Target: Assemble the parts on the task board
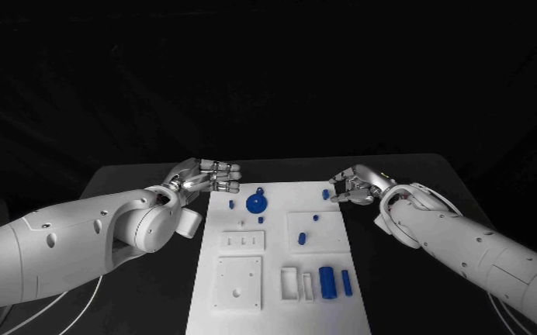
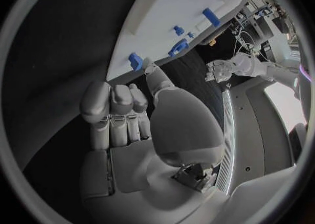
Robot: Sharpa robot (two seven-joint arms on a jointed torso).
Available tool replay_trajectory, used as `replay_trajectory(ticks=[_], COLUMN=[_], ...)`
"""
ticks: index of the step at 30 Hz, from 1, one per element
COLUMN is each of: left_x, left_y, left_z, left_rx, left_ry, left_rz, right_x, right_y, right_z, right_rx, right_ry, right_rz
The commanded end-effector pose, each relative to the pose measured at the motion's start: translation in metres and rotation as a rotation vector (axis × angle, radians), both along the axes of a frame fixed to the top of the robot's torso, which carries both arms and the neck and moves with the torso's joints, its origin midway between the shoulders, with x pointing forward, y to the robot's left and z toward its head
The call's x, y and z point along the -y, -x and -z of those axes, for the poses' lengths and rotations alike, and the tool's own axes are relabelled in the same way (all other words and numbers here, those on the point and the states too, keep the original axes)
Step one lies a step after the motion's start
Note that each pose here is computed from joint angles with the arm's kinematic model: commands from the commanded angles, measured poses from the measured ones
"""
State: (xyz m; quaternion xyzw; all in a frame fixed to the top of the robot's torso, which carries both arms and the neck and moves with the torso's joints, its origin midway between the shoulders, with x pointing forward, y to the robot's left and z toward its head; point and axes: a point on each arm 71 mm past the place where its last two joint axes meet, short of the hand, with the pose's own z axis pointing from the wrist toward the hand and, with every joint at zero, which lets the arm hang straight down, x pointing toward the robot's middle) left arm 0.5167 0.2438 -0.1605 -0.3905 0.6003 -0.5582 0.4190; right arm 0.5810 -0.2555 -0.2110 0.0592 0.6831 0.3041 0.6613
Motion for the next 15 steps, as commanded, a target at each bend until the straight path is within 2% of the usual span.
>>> replay_trajectory(ticks=[1, 15], left_x=[0.004, 0.012], left_y=[0.0004, 0.0008], left_z=[-0.0001, 0.0006], left_rx=[0.001, -0.007], left_ry=[0.003, 0.004], left_rz=[0.023, 0.039], right_x=[-0.002, -0.001], right_y=[0.000, -0.005], right_z=[0.006, 0.017], right_rx=[-0.031, -0.052], right_ry=[0.004, 0.015], right_rz=[-0.030, 0.011])
